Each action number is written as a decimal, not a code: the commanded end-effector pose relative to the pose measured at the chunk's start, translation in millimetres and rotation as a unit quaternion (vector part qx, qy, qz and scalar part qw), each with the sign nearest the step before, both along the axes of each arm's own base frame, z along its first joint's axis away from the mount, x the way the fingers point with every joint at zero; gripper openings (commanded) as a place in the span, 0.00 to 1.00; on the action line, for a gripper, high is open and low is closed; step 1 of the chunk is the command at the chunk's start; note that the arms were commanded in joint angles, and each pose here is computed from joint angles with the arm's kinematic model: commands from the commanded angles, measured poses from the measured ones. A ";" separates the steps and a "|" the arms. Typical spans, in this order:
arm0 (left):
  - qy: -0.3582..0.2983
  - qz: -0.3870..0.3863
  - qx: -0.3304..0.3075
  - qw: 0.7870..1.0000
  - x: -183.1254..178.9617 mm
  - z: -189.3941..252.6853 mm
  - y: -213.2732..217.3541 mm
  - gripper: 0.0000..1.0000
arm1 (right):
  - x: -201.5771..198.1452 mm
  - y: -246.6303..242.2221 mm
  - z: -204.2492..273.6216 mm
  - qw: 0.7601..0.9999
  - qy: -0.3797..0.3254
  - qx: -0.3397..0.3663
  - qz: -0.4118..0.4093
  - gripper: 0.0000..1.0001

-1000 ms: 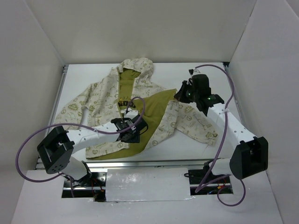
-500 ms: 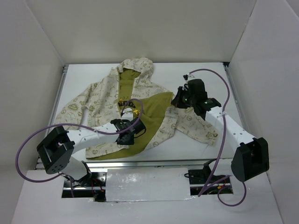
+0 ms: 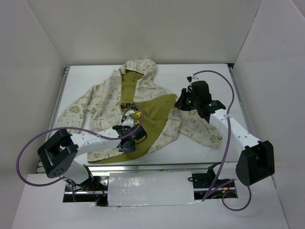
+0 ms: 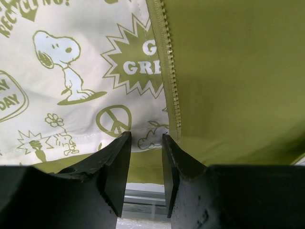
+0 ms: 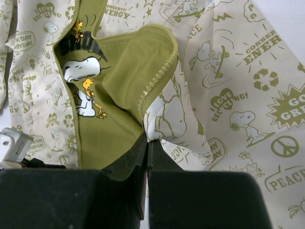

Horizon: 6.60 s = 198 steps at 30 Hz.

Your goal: Zip up the jacket

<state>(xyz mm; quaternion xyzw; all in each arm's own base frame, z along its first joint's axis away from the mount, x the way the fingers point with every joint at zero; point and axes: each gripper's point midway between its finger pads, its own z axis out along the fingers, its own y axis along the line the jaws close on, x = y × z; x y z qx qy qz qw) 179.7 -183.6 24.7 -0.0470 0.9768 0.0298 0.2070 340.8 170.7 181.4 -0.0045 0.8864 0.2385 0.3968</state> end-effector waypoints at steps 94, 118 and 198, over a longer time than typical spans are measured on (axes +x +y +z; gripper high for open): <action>-0.356 -0.066 -0.380 0.851 19.2 189.7 -14.1 0.00 | -152.2 197.5 29.4 0.923 -0.034 0.287 0.253 0.00; -0.352 -0.041 -0.370 0.858 26.2 177.9 -12.4 0.00 | -169.8 203.9 29.2 0.919 -0.028 0.298 0.257 0.00; -0.336 -0.030 -0.378 0.862 25.9 185.5 -16.8 0.00 | -140.2 220.2 20.8 0.942 -0.067 0.223 0.242 0.00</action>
